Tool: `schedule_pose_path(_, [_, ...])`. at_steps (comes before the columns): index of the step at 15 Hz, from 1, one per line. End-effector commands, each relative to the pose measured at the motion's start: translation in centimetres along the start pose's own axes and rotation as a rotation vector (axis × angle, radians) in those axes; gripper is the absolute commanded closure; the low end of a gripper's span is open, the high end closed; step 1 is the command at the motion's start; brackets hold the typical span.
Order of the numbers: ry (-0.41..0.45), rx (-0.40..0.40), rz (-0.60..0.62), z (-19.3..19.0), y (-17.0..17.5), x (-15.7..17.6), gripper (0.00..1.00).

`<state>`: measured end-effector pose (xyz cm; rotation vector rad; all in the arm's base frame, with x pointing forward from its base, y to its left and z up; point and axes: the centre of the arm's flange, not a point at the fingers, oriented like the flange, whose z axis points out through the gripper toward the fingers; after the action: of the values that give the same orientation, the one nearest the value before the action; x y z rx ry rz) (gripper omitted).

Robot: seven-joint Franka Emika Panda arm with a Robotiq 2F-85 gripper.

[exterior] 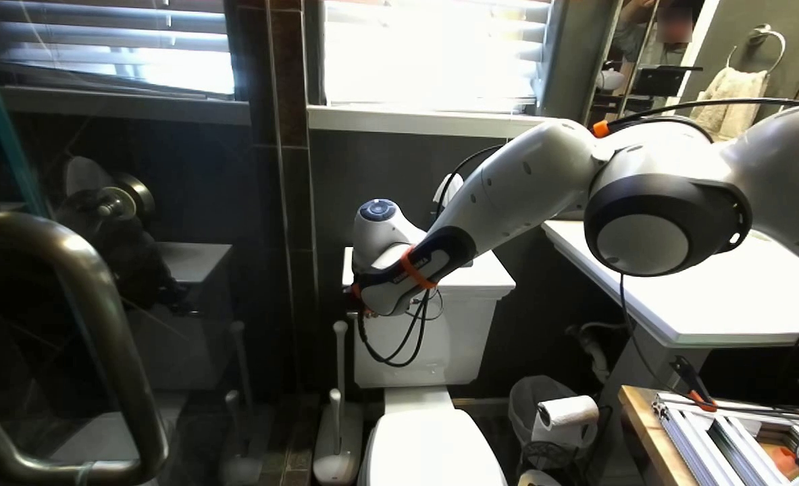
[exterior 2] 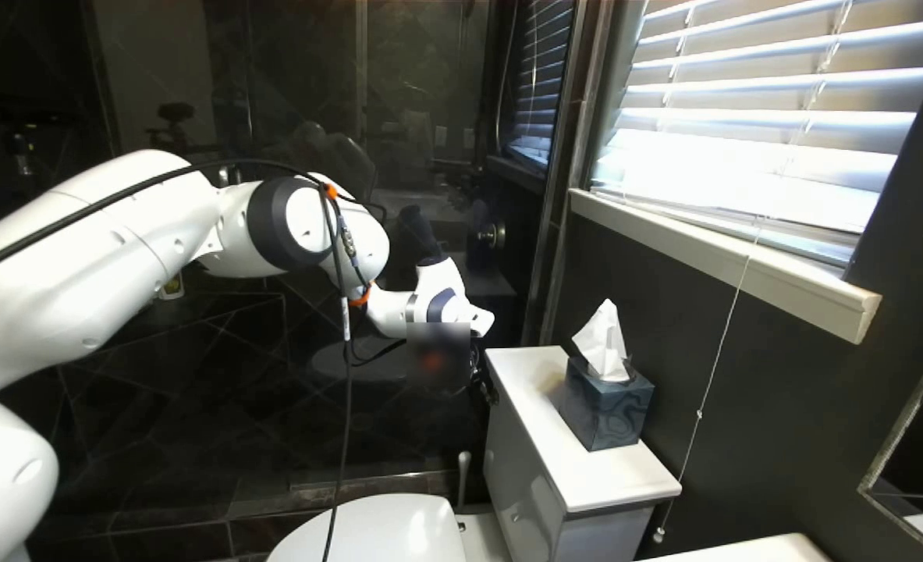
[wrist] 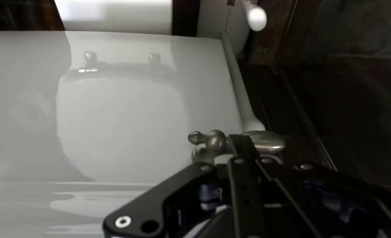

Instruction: Flush the toilet

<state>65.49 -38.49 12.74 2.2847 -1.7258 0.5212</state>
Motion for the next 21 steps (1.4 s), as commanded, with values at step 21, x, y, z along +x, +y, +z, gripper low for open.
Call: schedule_pose_path(21, [0.021,0.111,-0.081,7.2,-3.9,1.8,1.0])
